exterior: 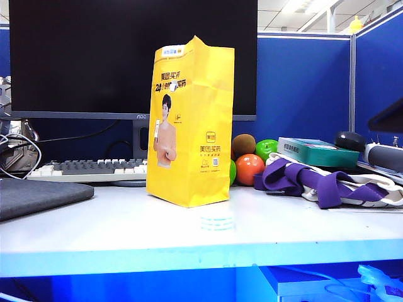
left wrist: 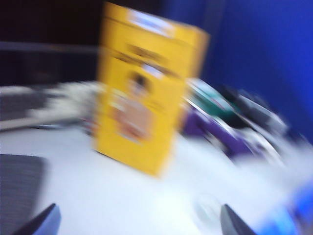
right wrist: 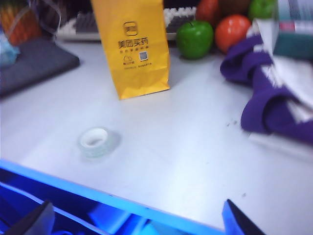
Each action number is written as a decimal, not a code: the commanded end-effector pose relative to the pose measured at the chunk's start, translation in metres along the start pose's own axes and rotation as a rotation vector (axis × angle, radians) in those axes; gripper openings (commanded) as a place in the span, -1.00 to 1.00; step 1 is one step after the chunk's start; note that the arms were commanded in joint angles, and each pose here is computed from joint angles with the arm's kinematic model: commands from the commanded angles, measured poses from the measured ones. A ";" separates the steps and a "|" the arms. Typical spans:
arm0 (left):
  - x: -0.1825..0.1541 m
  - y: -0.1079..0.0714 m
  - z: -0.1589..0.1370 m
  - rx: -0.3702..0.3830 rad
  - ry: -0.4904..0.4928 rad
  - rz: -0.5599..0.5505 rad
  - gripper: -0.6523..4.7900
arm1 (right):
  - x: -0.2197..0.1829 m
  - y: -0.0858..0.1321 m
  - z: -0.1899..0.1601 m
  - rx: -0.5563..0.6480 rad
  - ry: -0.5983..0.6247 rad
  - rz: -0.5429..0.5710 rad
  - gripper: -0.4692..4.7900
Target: Pick up the transparent tape and throw it into the yellow paper bag.
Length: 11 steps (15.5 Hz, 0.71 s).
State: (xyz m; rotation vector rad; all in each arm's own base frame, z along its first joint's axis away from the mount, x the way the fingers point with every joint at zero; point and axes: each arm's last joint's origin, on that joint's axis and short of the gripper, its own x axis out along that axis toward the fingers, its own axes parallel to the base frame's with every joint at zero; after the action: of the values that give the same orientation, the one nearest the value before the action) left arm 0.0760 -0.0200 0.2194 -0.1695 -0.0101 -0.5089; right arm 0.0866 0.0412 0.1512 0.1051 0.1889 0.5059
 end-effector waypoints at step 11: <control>0.061 0.015 0.064 0.009 0.138 0.081 1.00 | -0.006 0.004 0.051 -0.003 -0.192 -0.087 1.00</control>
State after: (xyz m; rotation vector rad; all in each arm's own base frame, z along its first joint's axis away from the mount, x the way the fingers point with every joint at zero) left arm 0.1338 -0.0245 0.2775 -0.1704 0.1372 -0.4099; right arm 0.0895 0.0393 0.1916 0.1830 0.0193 0.4167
